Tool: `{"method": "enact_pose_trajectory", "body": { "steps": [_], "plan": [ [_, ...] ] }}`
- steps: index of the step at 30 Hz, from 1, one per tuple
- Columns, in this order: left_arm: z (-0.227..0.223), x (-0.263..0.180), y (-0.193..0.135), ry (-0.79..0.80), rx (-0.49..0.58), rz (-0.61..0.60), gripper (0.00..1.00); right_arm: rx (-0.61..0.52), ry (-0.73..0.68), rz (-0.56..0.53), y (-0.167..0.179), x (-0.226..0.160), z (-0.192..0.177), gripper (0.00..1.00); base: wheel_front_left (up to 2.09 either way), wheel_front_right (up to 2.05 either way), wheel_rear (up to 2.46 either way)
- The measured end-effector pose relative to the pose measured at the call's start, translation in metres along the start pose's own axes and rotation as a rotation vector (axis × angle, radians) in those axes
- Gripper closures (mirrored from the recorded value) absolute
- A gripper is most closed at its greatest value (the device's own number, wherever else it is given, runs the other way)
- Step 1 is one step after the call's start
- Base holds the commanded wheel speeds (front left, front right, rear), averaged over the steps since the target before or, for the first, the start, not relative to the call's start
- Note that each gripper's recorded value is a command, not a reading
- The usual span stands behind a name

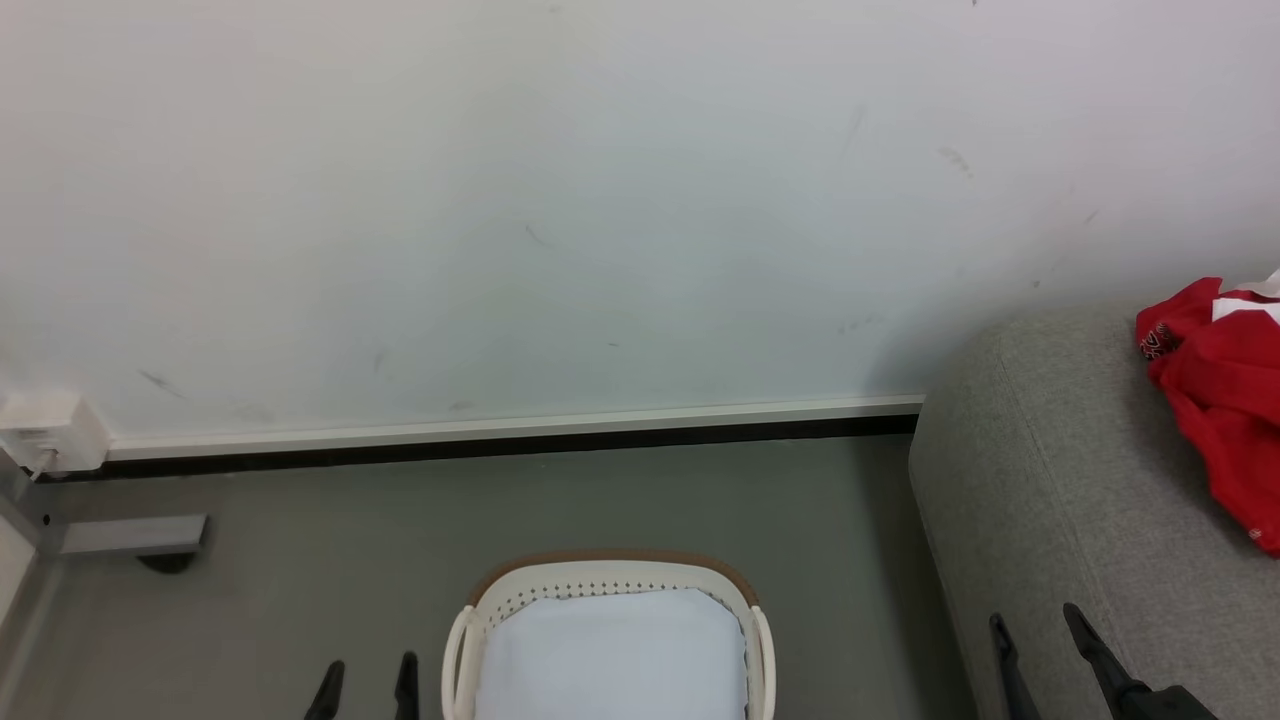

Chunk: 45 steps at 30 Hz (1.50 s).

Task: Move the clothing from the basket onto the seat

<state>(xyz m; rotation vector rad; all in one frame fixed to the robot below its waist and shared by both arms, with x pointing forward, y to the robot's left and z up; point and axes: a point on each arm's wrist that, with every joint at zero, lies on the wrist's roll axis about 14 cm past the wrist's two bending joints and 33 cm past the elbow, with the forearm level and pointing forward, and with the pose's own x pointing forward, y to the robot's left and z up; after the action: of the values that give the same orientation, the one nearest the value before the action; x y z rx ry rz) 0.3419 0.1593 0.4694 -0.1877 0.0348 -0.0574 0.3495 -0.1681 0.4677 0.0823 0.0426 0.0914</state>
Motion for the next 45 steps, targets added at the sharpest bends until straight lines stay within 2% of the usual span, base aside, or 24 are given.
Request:
{"method": "enact_pose_trajectory", "body": {
  "steps": [15, 16, 23, 45],
  "plan": [
    [0.001, 0.000, 0.001, -0.003, -0.002, 0.003, 0.00, 0.001, 0.001, 0.005, 0.002, 0.001, 0.000, 0.00, 0.00, 0.00, 0.00],
    [-0.001, 0.000, 0.000, 0.003, -0.003, 0.003, 1.00, 0.002, 0.008, 0.004, 0.002, 0.000, -0.003, 1.00, 0.00, 0.00, 0.00],
    [-0.026, -0.010, 0.002, 0.083, -0.022, 0.020, 1.00, 0.033, 0.104, -0.010, 0.003, -0.015, -0.033, 1.00, 0.00, 0.00, 0.00],
    [-0.021, 0.001, 0.019, 0.098, -0.386, 0.113, 1.00, 0.426, 0.090, -0.128, -0.017, -0.008, -0.025, 1.00, 0.00, 0.00, 0.00]
  ]
}}
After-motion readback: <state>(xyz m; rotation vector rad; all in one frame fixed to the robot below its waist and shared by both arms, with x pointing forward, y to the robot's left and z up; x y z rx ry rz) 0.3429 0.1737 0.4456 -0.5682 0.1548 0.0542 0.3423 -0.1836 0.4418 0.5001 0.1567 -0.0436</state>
